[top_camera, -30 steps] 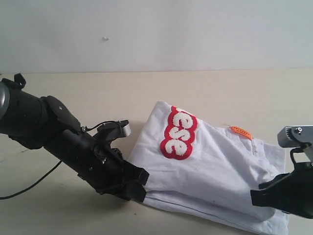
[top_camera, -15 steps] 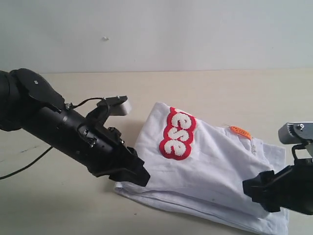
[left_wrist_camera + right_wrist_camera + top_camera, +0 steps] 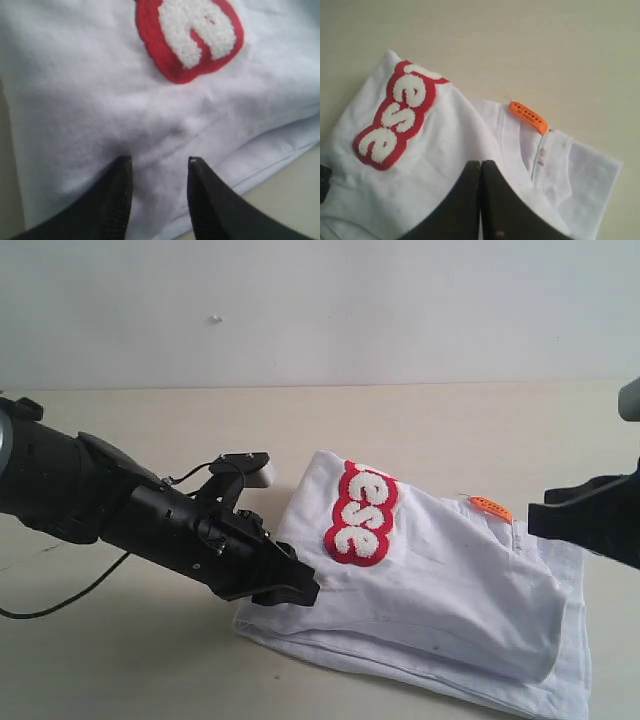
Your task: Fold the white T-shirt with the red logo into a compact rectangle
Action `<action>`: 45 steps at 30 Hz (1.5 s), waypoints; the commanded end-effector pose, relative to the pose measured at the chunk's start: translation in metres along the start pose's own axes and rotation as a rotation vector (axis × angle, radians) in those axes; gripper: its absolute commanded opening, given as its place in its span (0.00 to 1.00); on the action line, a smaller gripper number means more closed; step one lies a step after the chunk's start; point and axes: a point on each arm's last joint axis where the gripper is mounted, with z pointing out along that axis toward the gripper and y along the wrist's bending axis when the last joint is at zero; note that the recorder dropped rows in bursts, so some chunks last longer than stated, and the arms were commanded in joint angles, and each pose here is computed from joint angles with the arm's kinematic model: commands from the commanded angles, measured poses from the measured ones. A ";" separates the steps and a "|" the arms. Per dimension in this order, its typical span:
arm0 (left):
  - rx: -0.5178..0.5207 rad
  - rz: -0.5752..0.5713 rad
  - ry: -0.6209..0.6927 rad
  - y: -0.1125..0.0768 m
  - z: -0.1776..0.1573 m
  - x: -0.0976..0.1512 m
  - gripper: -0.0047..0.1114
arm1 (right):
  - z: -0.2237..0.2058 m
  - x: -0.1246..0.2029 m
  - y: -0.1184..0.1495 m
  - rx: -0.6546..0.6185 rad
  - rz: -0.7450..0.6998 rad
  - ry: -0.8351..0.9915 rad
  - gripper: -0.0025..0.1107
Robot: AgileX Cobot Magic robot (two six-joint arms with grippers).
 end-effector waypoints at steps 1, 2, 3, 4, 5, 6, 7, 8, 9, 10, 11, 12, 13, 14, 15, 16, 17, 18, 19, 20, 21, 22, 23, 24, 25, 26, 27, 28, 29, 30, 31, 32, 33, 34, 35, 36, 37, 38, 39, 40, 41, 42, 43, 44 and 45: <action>0.009 -0.028 0.001 0.005 0.010 0.004 0.37 | 0.016 -0.008 0.006 -0.047 -0.011 0.042 0.02; 0.011 -0.030 0.006 0.006 0.012 0.005 0.37 | 0.022 -0.009 0.006 -0.050 -0.019 0.059 0.02; 0.018 -0.029 0.011 0.005 0.012 0.006 0.37 | 0.028 -0.010 0.006 -0.048 -0.017 0.076 0.02; 0.022 -0.030 0.014 0.005 0.013 0.006 0.37 | 0.035 -0.010 0.005 -0.044 -0.015 0.094 0.02; 0.026 -0.030 0.015 0.005 0.013 0.006 0.37 | 0.042 -0.010 0.005 -0.040 -0.013 0.114 0.02; 0.031 -0.030 0.016 0.005 0.013 0.006 0.37 | 0.049 -0.009 0.004 -0.037 -0.011 0.135 0.02; 0.036 -0.033 0.016 0.004 0.013 0.006 0.37 | 0.056 -0.009 0.004 -0.037 -0.021 0.156 0.02; 0.036 -0.034 0.015 0.004 0.013 0.006 0.37 | 0.062 -0.008 0.004 -0.037 -0.035 0.172 0.02; 0.036 -0.034 0.015 0.004 0.013 0.006 0.37 | 0.070 -0.007 0.003 -0.034 -0.044 0.193 0.02; 0.038 -0.034 0.016 0.004 0.013 0.006 0.37 | 0.078 -0.006 0.002 -0.032 -0.052 0.212 0.02; 0.038 -0.034 0.016 0.004 0.013 0.006 0.37 | 0.084 -0.005 0.001 -0.030 -0.059 0.228 0.02; 0.042 -0.034 0.017 0.003 0.013 0.006 0.37 | 0.092 -0.003 -0.001 -0.009 -0.062 0.247 0.02; 0.047 -0.034 0.018 0.003 0.013 0.007 0.37 | 0.099 -0.001 -0.003 0.006 -0.062 0.267 0.02; 0.049 -0.034 0.019 0.003 0.013 0.007 0.37 | 0.106 0.002 -0.006 0.018 -0.062 0.289 0.02; 0.054 -0.034 0.020 0.002 0.012 0.007 0.37 | 0.113 0.006 -0.007 0.026 -0.065 0.311 0.02; 0.054 -0.034 0.020 0.002 0.012 0.007 0.37 | 0.118 0.011 -0.009 0.031 -0.072 0.337 0.02; 0.055 -0.034 0.021 0.002 0.012 0.007 0.37 | 0.123 0.015 -0.011 0.038 -0.074 0.356 0.02; 0.057 -0.032 0.022 0.002 0.012 0.007 0.37 | 0.127 0.020 -0.014 0.055 -0.087 0.378 0.02; 0.060 -0.032 0.023 0.002 0.012 0.007 0.37 | 0.131 0.024 -0.018 0.097 -0.096 0.394 0.02; 0.062 -0.032 0.024 0.002 0.012 0.007 0.37 | 0.133 0.026 -0.023 0.140 -0.097 0.402 0.02; 0.062 -0.032 0.024 0.002 0.012 0.007 0.37 | 0.135 0.029 -0.029 0.197 -0.104 0.409 0.02; 0.062 -0.032 0.024 0.002 0.012 0.007 0.37 | 0.136 0.031 -0.034 0.249 -0.115 0.415 0.02; 0.062 -0.032 0.024 0.002 0.012 0.007 0.37 | 0.137 0.032 -0.037 0.278 -0.121 0.420 0.02; 0.064 -0.031 0.025 0.002 0.012 0.007 0.37 | 0.138 0.035 -0.039 0.295 -0.125 0.430 0.02; 0.068 -0.029 0.027 0.001 0.012 0.007 0.37 | 0.140 0.037 -0.040 0.303 -0.127 0.440 0.02; 0.072 -0.029 0.028 0.001 0.012 0.007 0.37 | 0.141 0.038 -0.041 0.309 -0.128 0.445 0.02; 0.079 -0.027 0.033 0.000 0.012 0.008 0.37 | 0.143 0.039 -0.043 0.329 -0.133 0.448 0.02; 0.088 -0.025 0.037 -0.001 0.012 0.008 0.37 | 0.144 0.039 -0.047 0.369 -0.143 0.448 0.02; 0.094 -0.026 0.040 -0.001 0.012 0.008 0.37 | 0.145 0.038 -0.052 0.420 -0.148 0.442 0.02; 0.102 -0.024 0.044 -0.002 0.012 0.009 0.37 | 0.145 0.036 -0.055 0.469 -0.144 0.430 0.02; 0.112 -0.024 0.046 -0.003 0.012 0.009 0.37 | 0.146 0.035 -0.057 0.487 -0.145 0.425 0.02; 0.117 -0.024 0.048 -0.003 0.012 0.009 0.37 | 0.149 0.034 -0.055 0.470 -0.142 0.425 0.02; 0.117 -0.026 0.048 -0.003 0.012 0.009 0.37 | 0.152 0.033 -0.053 0.441 -0.140 0.426 0.02; 0.117 -0.026 0.048 -0.003 0.012 0.009 0.37 | 0.156 0.033 -0.049 0.386 -0.141 0.430 0.02; 0.116 -0.028 0.048 -0.003 0.012 0.009 0.37 | 0.161 0.032 -0.043 0.323 -0.142 0.433 0.02; 0.116 -0.024 0.051 -0.003 0.012 0.009 0.37 | 0.165 0.033 -0.039 0.276 -0.142 0.440 0.02; 0.115 -0.022 0.052 -0.003 0.012 0.010 0.37 | 0.169 0.032 -0.035 0.223 -0.139 0.444 0.02; 0.118 -0.019 0.052 -0.003 0.012 0.010 0.37 | 0.174 0.032 -0.030 0.165 -0.137 0.451 0.02; 0.121 -0.015 0.048 -0.005 0.010 0.009 0.37 | 0.178 0.032 -0.026 0.115 -0.137 0.459 0.02; 0.122 -0.013 0.036 -0.005 0.007 0.006 0.37 | 0.182 0.033 -0.022 0.066 -0.136 0.466 0.02; 0.126 -0.004 0.016 -0.006 0.001 0.003 0.37 | 0.186 0.034 -0.019 0.027 -0.142 0.474 0.02; 0.131 0.015 -0.009 -0.009 -0.005 -0.002 0.37 | 0.189 0.034 -0.018 0.018 -0.141 0.477 0.02; 0.131 0.029 -0.041 -0.011 -0.013 -0.007 0.37 | 0.191 0.034 -0.018 0.009 -0.139 0.478 0.02; 0.131 0.048 -0.075 -0.015 -0.021 -0.012 0.37 | 0.193 0.033 -0.017 0.008 -0.143 0.475 0.02; 0.126 0.061 -0.108 -0.017 -0.028 -0.016 0.37 | 0.195 0.031 -0.017 0.007 -0.154 0.468 0.02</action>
